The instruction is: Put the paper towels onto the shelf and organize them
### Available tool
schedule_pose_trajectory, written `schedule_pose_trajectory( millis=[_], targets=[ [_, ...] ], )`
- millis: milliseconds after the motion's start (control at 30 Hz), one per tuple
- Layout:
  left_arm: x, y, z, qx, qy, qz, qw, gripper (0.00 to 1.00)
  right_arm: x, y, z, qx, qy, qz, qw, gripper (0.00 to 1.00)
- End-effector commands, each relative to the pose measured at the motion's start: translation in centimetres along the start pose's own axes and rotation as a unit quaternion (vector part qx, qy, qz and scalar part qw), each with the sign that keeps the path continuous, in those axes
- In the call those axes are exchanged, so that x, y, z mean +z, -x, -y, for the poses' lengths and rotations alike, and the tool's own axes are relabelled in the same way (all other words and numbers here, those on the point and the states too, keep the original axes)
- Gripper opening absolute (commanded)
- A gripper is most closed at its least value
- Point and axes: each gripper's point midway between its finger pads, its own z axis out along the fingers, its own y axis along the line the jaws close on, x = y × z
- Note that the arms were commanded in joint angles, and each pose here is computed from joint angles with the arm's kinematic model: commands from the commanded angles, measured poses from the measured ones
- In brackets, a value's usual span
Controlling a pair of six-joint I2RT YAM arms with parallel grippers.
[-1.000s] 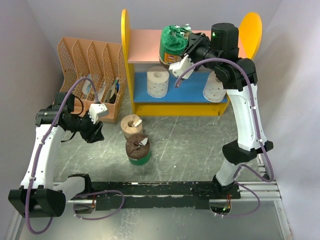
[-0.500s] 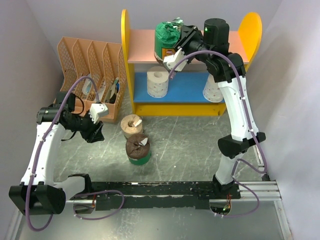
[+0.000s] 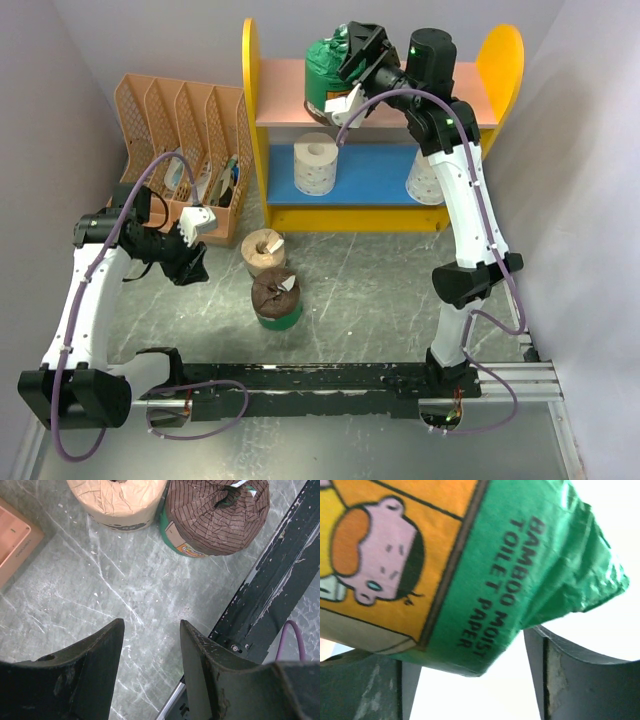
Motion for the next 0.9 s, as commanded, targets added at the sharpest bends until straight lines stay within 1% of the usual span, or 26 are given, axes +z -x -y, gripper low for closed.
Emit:
schedule_pose_trajectory(
  millis=[0, 33, 67, 100, 133, 267, 367, 600, 867],
  targets=[
    [-0.4, 1.1, -0.1, 0.010, 0.000, 0.019, 1.000, 0.60, -0.2, 0.5, 4.0, -0.087, -0.075, 0.013, 0.993, 0.82],
    [-0.4, 1.1, -0.1, 0.010, 0.001, 0.019, 1.000, 0.60, -0.2, 0.8, 4.1, -0.080, -0.079, 0.018, 0.993, 0.84],
    [-0.4, 1.1, -0.1, 0.010, 0.002, 0.019, 1.000, 0.60, -0.1, 1.1, 4.1, -0.075, -0.085, 0.024, 0.993, 0.89],
    [-0.4, 1.1, -0.1, 0.008, 0.003, 0.018, 1.000, 0.60, 0.0, 1.4, 4.3, -0.067, -0.091, 0.028, 0.993, 0.99],
    [-0.4, 1.0, -0.2, 0.008, 0.003, 0.017, 1.000, 0.60, 0.2, 1.6, 4.5, -0.055, -0.100, 0.033, 0.993, 1.00],
    [-0.4, 1.2, -0.1, 0.005, 0.001, 0.019, 1.000, 0.60, 0.9, 2.1, 5.7, -0.005, -0.142, 0.041, 0.989, 1.00],
    [-0.5, 1.3, -0.1, 0.004, 0.003, 0.021, 1.000, 0.60, 1.3, 2.3, 6.3, 0.015, -0.171, 0.043, 0.984, 1.00],
    [-0.6, 1.1, 0.0, 0.003, 0.006, 0.018, 1.000, 0.60, 3.1, 3.8, 6.2, 0.022, -0.174, 0.058, 0.983, 1.00],
    [-0.6, 0.9, 0.0, 0.001, 0.012, 0.016, 1.000, 0.60, 5.3, 4.5, 5.3, 0.027, -0.178, 0.060, 0.982, 1.00]
  ],
)
